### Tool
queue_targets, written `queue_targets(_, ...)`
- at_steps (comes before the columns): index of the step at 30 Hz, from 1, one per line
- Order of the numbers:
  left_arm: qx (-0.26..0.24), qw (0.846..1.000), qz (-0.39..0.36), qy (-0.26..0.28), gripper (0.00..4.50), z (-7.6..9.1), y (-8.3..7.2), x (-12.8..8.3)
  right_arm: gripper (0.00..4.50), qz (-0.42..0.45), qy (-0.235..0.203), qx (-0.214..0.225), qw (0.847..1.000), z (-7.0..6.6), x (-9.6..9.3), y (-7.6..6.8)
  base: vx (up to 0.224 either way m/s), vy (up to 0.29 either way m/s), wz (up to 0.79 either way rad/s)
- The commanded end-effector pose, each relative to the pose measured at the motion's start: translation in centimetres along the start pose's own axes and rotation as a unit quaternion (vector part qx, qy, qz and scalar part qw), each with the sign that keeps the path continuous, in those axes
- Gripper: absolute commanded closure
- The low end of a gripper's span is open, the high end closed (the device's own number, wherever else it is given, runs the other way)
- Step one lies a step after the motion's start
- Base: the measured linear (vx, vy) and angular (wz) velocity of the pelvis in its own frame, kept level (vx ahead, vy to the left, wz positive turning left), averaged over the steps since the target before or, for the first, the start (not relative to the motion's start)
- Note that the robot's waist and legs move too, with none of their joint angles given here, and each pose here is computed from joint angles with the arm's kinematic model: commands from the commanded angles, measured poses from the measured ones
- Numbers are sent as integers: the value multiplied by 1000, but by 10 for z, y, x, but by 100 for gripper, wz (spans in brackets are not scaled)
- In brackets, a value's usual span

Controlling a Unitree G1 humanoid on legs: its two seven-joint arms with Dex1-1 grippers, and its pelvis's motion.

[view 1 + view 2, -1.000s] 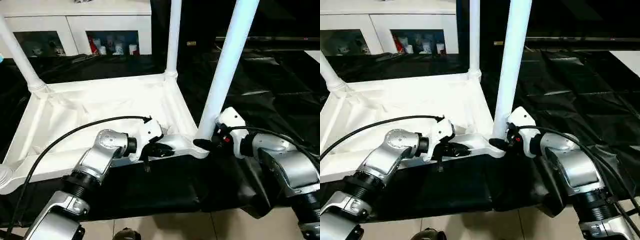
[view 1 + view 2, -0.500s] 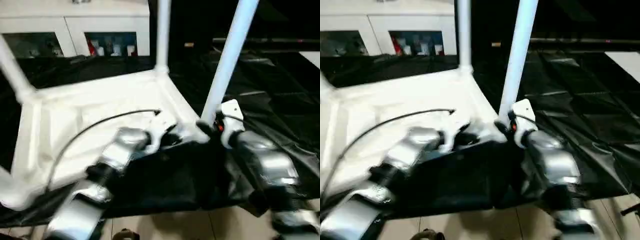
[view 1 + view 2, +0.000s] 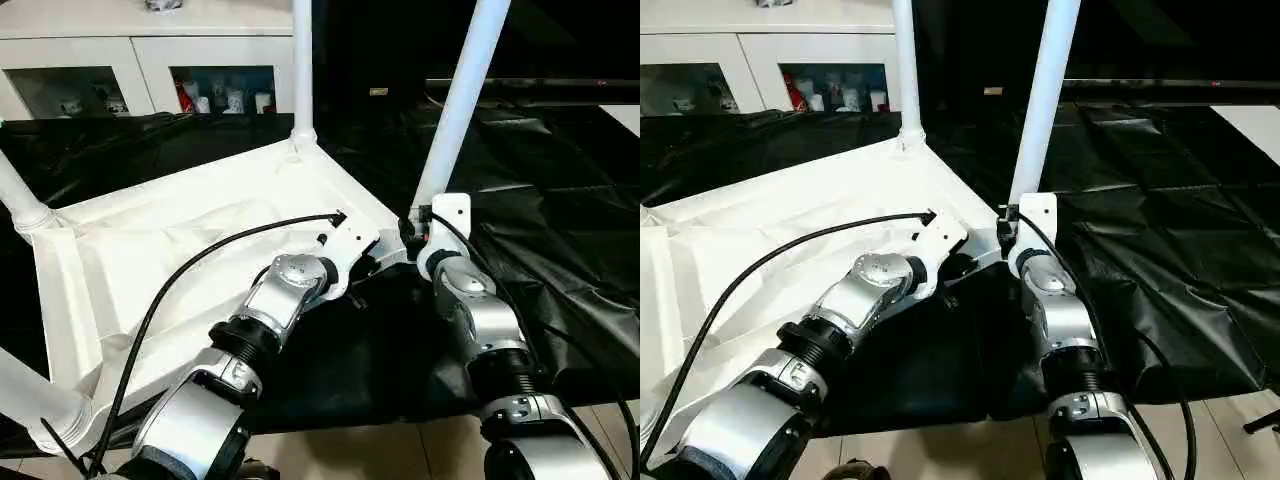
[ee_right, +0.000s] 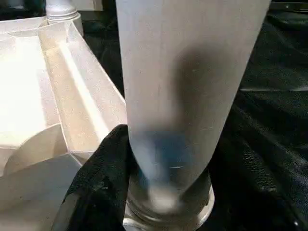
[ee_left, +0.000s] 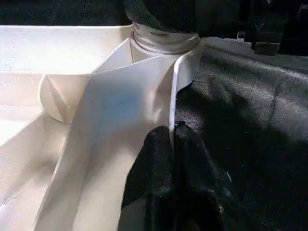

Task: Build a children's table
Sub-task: Rotate leg to tighten

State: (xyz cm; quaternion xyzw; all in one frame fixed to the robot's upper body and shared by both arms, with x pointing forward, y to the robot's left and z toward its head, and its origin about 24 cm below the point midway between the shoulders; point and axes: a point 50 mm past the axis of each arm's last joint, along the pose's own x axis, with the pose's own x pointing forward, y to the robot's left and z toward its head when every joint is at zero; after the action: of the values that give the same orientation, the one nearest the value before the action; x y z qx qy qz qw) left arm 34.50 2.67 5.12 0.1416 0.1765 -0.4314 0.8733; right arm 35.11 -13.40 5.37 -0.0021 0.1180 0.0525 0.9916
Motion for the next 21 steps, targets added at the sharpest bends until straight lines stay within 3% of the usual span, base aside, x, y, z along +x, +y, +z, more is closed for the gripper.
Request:
queue_targets(1,20,999,17,-33,450,15,6,-1,184,85,7,2,996,-7,-3,29,0,0,0)
queue_targets(4,35,998,-21,-44,450,15,2,-3,138,102,-8,-28,994,5,-4,13,0,0,0)
queue_targets(6,41,998,-30,-46,450,14,2,-5,137,113,-8,-45,993,7,-6,7,0,0,0)
queue_targets(8,47,997,-36,-45,450,11,4,-8,113,139,6,-84,987,9,-13,-7,0,0,0)
queue_targets(9,47,997,-36,-45,450,11,4,-8,113,142,7,-86,986,9,-13,-8,0,0,0)
queue_targets(12,53,996,-54,-49,450,6,8,-15,92,194,29,-114,974,13,-28,-29,0,0,0)
queue_targets(17,72,986,-134,-69,450,2,3,-28,46,273,40,-160,948,19,-50,-42,0,0,0)
queue_targets(21,85,975,-191,-76,450,1,-1,-38,46,305,43,-177,935,25,-65,-51,0,0,0)
